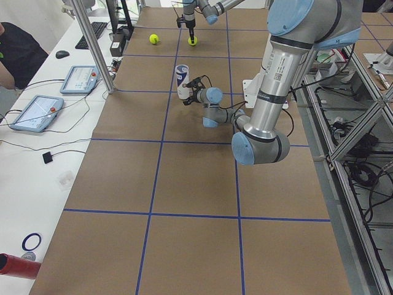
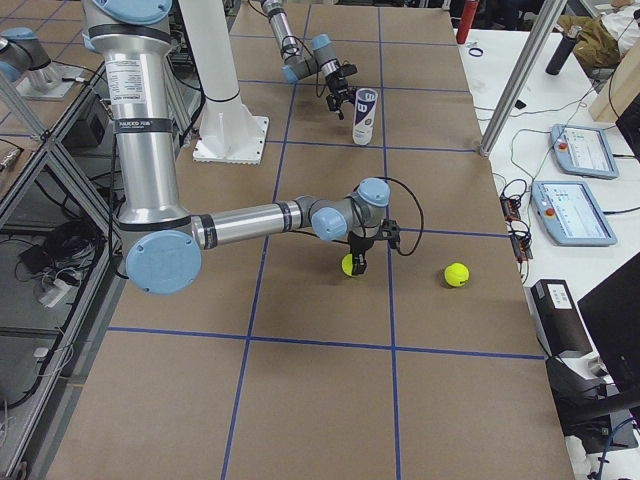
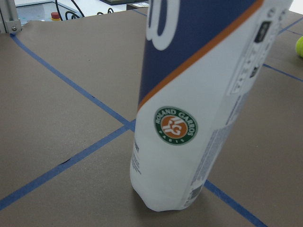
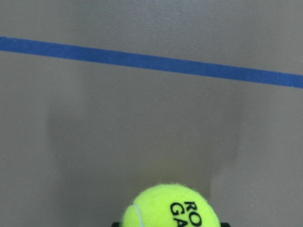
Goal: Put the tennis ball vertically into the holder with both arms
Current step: 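Lift the yellow ball with the right gripper while the left gripper grasps the can's side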
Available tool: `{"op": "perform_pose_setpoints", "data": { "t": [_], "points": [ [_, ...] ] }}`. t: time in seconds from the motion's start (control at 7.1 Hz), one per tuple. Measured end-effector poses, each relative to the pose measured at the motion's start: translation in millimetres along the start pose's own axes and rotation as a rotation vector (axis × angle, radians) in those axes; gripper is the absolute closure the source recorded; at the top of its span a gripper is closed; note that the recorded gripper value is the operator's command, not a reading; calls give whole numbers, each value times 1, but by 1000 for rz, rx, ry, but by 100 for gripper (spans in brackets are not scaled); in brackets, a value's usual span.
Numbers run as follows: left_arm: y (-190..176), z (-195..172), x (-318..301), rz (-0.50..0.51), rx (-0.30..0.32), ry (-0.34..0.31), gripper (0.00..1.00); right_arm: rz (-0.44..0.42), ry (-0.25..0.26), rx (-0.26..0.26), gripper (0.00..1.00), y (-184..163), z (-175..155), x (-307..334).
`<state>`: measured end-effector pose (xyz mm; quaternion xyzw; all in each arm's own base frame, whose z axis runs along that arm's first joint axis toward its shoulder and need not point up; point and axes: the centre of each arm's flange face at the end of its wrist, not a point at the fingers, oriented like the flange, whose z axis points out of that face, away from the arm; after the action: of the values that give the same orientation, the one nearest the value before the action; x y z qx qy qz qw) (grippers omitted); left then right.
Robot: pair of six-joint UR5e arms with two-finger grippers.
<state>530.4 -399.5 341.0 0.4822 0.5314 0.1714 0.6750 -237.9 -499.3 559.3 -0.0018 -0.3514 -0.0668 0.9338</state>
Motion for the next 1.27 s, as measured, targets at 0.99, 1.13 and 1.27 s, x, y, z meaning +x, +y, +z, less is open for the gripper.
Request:
{"op": "perform_pose_setpoints", "data": {
  "t": [0.99,1.13,1.27],
  "points": [
    [-23,31,19,-5,65,-38,1,-6,-164,212,100,-35,-137,-58],
    [-25,33,21,-7,82,-50,1,5,-182,228,100,-40,-149,-69],
    [-26,33,21,-8,97,-61,1,6,-198,237,100,-43,-157,-78]
  ]
}}
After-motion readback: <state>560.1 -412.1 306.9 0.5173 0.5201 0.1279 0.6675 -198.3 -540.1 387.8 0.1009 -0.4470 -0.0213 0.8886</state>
